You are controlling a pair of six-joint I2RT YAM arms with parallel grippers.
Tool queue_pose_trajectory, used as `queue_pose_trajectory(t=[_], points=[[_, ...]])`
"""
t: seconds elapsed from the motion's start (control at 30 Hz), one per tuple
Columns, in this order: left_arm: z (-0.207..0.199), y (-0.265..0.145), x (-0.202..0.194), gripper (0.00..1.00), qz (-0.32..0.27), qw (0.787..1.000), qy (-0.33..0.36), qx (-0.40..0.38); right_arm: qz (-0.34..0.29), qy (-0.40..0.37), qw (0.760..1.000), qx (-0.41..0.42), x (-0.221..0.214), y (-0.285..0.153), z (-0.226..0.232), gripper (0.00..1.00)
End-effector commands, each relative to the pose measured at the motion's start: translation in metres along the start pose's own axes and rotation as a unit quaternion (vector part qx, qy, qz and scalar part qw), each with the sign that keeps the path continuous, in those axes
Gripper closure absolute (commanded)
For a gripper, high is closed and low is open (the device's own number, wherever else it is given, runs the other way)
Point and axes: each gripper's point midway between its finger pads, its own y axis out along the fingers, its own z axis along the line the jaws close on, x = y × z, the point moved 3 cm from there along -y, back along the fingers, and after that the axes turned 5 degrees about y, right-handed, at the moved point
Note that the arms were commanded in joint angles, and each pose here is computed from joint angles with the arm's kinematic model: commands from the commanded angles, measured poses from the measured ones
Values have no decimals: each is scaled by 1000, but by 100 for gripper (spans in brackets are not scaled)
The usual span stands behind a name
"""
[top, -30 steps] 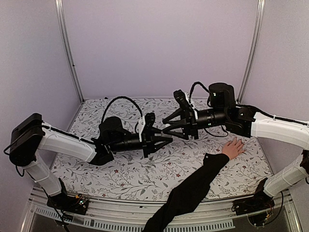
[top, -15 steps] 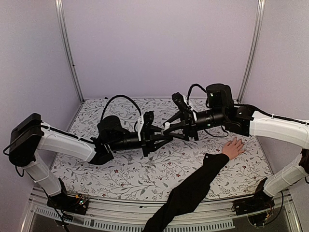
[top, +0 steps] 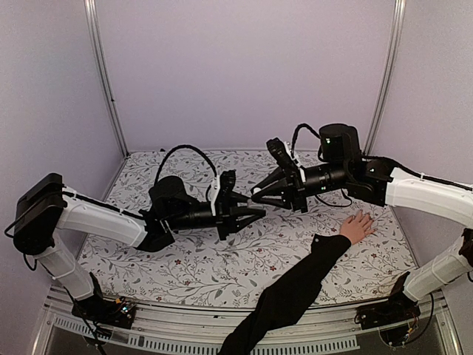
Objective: Paint the nails
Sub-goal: Screw the nail polish bottle.
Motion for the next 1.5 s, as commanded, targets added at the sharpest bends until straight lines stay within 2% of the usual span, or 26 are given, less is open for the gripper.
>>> queue_pose_trajectory(t=[0.0, 0.2, 0.67, 0.8, 1.0, 1.1, 1.3, 1.4, 1.47], points=[[1, 4, 15, 100, -23, 1000, 12, -2, -11, -17, 1000, 8, 13, -8, 7, 88], [8, 5, 17, 100, -23, 999, 14, 18, -5, -6, 1000, -14, 12, -2, -4, 100], [39, 12, 2, 100, -5, 995, 16, 102, -14, 67, 986, -153, 3, 17, -43, 100], [50, 14, -1, 100, -4, 992, 15, 127, -25, 95, 971, -218, 0, 22, -58, 100], [65, 13, -3, 100, 0, 986, 21, 167, -47, 143, 935, -321, -9, 32, -72, 100], [69, 11, -6, 100, 3, 984, 22, 174, -57, 163, 924, -341, -12, 34, -73, 100], [67, 9, -6, 100, 4, 986, 21, 167, -56, 164, 932, -320, -11, 39, -67, 100], [66, 7, -5, 100, 4, 986, 22, 167, -61, 149, 936, -314, -5, 33, -62, 96], [64, 6, -4, 100, 3, 986, 22, 163, -64, 137, 939, -310, -2, 29, -58, 85]])
